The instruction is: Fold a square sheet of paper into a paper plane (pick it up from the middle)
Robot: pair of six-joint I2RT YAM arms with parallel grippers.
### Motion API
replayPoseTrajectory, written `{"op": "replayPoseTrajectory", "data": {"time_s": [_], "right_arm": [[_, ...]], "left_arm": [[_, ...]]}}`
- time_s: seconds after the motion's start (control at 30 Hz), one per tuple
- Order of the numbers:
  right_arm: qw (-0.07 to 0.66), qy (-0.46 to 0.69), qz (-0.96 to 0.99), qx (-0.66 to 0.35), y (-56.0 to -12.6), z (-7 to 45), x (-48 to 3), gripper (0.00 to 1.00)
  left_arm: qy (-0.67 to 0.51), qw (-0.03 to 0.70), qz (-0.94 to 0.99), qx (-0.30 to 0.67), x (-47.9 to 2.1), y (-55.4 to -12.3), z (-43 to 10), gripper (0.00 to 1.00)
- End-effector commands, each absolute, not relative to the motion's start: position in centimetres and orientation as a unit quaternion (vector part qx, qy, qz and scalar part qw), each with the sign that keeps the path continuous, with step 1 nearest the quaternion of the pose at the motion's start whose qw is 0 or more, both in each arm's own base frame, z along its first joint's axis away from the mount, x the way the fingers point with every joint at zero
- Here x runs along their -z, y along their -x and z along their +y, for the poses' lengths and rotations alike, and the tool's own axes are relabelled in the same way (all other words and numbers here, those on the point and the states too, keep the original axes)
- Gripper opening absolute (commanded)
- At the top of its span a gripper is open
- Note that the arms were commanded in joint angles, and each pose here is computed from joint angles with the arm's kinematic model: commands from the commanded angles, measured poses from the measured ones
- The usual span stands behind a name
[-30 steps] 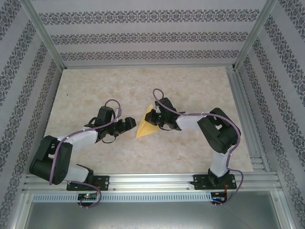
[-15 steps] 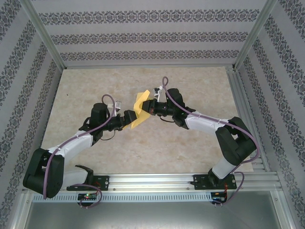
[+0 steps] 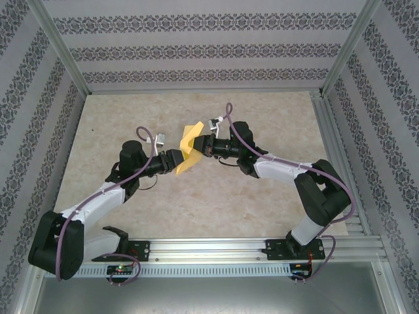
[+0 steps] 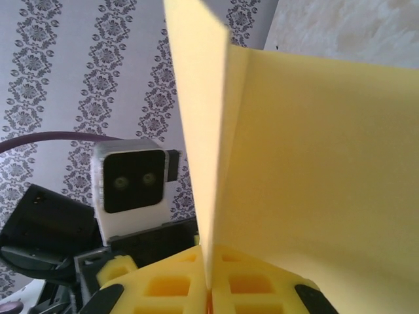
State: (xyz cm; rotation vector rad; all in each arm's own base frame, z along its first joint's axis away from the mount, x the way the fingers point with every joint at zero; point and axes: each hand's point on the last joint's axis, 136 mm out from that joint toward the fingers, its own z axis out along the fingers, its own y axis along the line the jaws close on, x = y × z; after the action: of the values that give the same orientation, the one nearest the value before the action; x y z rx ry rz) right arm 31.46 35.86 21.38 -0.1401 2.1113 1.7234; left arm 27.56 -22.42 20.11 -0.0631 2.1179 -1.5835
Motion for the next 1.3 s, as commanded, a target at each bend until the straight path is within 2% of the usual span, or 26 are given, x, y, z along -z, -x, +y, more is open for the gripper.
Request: {"op": "replayPoseTrajectory", "data": {"time_s": [0.0,0.33,0.47,0.63,0.8,0.9,1.03,1.27], "right_arm": [[0.2,0.051,0.754,-0.624,-31.5,35.6,-20.8,0.09],[0.192,0.049,0.757,-0.623,-31.6,35.7,-20.2,0.1],[0.193,0.046,0.76,-0.618,-31.8,35.5,-20.0,0.14],[0.216,0.029,0.775,-0.593,-32.1,33.4,-19.6,0.38],[0.27,-0.005,0.812,-0.517,-32.8,28.9,-18.8,0.59],[0.321,-0.019,0.845,-0.427,-33.0,25.5,-18.3,0.7],[0.385,-0.04,0.866,-0.318,-32.8,21.1,-18.6,0.8],[0.438,-0.078,0.857,-0.259,-31.8,17.1,-19.0,0.88]], "left_arm": [[0.0,0.275,0.773,0.572,-21.0,-27.6,-22.0,0.41],[-0.006,0.274,0.781,0.56,-20.3,-27.7,-22.0,0.25],[-0.007,0.274,0.785,0.555,-20.1,-27.7,-21.9,0.17],[-0.004,0.277,0.795,0.539,-19.6,-27.9,-21.6,0.07],[0.009,0.28,0.833,0.478,-18.1,-28.3,-20.4,0.06],[0.019,0.286,0.873,0.394,-16.9,-28.5,-18.5,0.06],[0.021,0.299,0.928,0.224,-15.7,-28.6,-15.0,0.06],[-0.001,0.302,0.952,-0.047,-15.2,-29.2,-10.8,0.06]]}}
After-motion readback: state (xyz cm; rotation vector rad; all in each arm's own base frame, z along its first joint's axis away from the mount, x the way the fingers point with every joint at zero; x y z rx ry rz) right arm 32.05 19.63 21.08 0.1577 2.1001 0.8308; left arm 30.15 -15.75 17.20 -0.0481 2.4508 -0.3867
